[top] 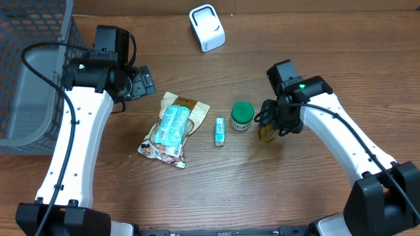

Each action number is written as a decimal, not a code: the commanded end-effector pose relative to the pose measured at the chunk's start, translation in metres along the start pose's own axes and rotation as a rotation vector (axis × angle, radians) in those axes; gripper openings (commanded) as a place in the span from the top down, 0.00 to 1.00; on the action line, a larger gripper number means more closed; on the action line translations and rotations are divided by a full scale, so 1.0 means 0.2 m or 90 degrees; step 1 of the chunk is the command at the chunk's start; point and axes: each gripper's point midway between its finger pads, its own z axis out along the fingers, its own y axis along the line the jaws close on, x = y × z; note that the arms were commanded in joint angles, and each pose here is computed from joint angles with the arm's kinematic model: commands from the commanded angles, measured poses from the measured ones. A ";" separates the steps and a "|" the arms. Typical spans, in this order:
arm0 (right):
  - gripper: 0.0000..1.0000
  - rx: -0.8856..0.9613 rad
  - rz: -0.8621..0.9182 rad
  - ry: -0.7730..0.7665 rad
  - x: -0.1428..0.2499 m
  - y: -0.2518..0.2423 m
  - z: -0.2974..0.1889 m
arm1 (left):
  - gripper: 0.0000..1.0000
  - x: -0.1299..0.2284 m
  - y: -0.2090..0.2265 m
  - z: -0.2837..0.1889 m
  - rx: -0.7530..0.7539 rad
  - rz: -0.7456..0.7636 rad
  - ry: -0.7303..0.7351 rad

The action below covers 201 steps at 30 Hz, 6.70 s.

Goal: Scan the item barcode
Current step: 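Close the right gripper around the Vim bottle neck, then lift the Vim bottle and tilt it sideways with the right gripper, then carry the Vim bottle up to the white scanner with the right gripper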

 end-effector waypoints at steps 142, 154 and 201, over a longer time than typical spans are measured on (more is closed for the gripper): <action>0.76 -0.836 -0.262 0.107 0.51 0.33 -0.98 | 0.00 -0.03 -0.01 -0.02 0.006 0.009 -0.011; 0.76 -0.838 -0.288 0.074 0.47 0.34 -0.97 | 0.00 -0.03 -0.01 -0.02 0.006 0.009 -0.010; 0.79 -0.530 -0.018 0.017 0.03 0.25 -0.63 | 0.00 -0.03 -0.01 -0.02 0.006 0.009 -0.010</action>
